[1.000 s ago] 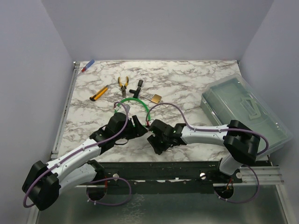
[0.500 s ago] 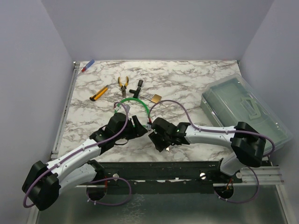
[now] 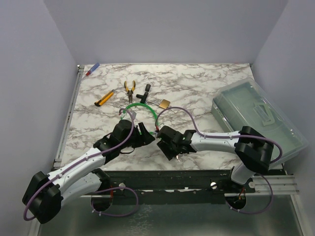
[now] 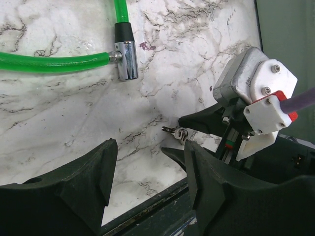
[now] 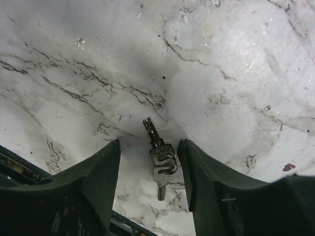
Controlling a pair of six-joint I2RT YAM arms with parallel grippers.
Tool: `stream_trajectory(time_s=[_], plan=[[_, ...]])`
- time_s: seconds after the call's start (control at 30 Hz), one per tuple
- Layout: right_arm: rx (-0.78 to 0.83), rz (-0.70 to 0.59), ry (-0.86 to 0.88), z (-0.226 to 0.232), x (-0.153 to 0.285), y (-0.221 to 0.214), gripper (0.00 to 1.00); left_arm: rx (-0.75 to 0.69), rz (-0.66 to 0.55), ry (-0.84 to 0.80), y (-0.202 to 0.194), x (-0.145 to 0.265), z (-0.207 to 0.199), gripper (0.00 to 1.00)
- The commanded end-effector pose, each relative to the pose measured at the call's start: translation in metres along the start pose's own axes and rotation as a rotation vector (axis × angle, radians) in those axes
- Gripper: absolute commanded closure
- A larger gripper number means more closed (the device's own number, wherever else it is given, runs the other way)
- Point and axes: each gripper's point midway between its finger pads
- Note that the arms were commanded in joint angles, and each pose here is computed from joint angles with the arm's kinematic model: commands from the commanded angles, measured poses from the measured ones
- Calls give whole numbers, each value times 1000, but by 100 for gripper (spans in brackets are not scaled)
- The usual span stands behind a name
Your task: Unlock with the key
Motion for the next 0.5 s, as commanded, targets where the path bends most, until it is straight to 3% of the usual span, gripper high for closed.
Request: stream_trajectory(time_s=[0.0,0.47], plan=[[16,38,-27,-7,-13,-13,44,7,-10,8,-1,2,2,38],[-39,133,55,7,-26,-40,88,9,-12,17,-1,3,4,38]])
Point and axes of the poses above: each gripper's point midway between its finger pads, its own x axis back along the fingers, its own z axis along the line the jaws close on, y = z × x, and after that the axes turned 12 degrees about -x, right-handed
